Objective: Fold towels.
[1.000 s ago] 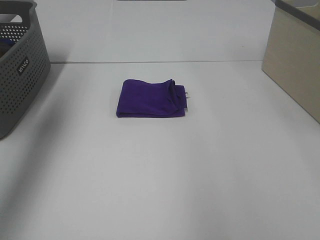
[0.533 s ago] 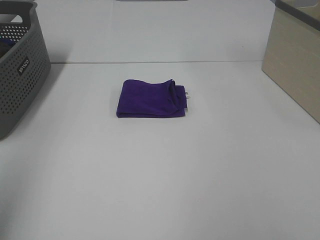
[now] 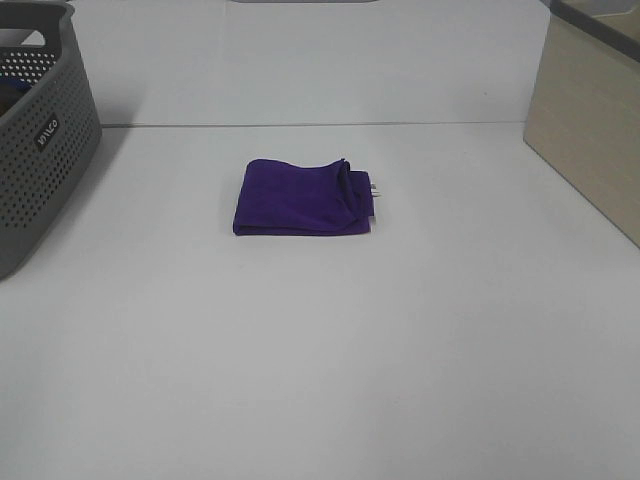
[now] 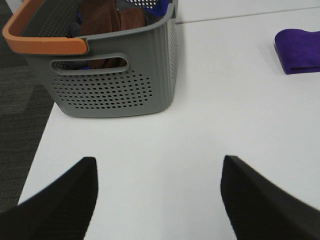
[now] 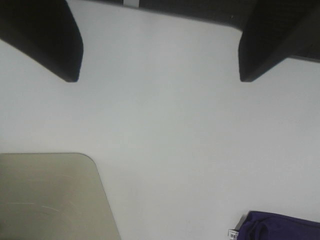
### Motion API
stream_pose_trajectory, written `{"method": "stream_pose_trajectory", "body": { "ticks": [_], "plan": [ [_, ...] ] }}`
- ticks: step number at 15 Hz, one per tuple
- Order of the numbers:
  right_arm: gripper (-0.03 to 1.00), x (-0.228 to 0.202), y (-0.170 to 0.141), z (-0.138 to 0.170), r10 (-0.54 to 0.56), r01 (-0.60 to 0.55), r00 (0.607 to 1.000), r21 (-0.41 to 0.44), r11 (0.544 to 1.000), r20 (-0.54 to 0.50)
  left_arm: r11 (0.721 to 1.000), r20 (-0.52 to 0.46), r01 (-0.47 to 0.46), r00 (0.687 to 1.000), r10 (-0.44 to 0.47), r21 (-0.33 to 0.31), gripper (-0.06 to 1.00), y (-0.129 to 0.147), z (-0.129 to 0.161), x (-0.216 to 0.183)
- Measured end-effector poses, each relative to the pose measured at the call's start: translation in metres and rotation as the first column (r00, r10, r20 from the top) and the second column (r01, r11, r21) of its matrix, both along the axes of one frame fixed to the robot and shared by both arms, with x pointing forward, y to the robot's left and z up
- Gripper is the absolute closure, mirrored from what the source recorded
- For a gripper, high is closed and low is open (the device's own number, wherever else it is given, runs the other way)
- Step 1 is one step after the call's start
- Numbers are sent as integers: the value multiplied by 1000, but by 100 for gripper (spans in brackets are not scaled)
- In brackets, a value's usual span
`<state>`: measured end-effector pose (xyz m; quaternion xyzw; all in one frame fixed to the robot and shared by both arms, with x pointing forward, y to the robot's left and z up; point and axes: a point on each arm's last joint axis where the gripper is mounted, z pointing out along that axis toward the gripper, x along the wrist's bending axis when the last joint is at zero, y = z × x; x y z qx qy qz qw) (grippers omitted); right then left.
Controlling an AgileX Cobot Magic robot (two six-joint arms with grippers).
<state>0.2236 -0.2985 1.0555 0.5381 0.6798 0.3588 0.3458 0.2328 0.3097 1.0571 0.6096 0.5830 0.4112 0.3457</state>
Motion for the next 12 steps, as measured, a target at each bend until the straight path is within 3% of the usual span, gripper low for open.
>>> {"method": "stream_pose_trajectory", "body": {
  "ticks": [3,9,12],
  "plan": [
    [14,7,1,4,11,-9,995,-13,1000,96,1000,-5,12,1000,-12,-6,30,-1,-1,0],
    [14,9,0,-1,6,-4,997,-23,1000,77,998,-5,43,999,-43,-46,30,-5,-1,0],
    [14,10,1,-1,-85,87,993,-23,996,77,999,-5,15,1000,-15,-49,30,-6,-1,0]
  ]
}}
